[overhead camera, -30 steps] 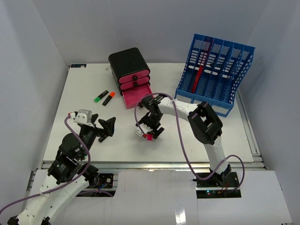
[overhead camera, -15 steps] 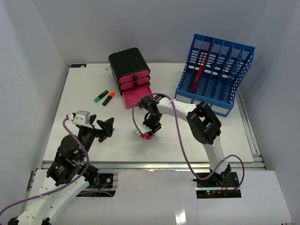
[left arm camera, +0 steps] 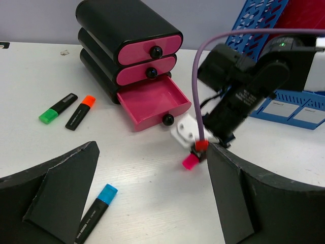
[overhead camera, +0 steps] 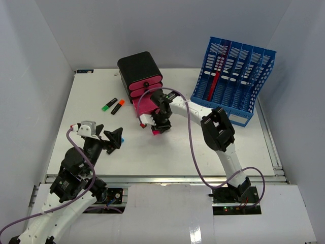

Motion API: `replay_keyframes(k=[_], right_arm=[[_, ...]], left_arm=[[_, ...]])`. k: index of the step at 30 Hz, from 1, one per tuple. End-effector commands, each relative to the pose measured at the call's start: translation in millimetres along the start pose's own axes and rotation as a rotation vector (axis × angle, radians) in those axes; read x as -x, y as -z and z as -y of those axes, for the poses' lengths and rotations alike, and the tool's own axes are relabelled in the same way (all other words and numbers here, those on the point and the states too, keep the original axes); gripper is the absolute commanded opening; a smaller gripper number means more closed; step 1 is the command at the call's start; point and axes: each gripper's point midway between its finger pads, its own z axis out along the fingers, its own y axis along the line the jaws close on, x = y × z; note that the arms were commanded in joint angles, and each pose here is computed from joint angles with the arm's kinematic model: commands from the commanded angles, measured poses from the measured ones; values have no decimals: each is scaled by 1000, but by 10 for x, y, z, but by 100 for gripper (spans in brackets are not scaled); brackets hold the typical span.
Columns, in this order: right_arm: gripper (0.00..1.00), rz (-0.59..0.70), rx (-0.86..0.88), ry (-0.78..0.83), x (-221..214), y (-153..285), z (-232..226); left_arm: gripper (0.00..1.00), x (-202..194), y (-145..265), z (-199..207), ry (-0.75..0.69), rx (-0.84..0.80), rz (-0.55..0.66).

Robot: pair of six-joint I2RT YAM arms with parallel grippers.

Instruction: Organize the desk

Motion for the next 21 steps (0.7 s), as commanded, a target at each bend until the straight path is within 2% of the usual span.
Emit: replay_keyframes(k=[1, 6, 16, 19, 21], right_arm=[[11, 30, -386, -145, 110, 766, 826], [12, -4, -598, -186, 115, 1117, 1210], [17, -44, -775, -201, 45, 1141, 1714], [21, -33, -806, -193, 43, 1096, 1825], [30, -24, -811, -184, 58, 1058, 1880]], left_arm=[[98, -29, -4, -30, -1, 15, -7], [98, -33, -6, -22, -1, 11, -8], [98, -138, -76, 7, -16, 6, -53], [98, -154, -85, 5, -19, 8, -59], [98, -175, -95, 6, -22, 9, -67]])
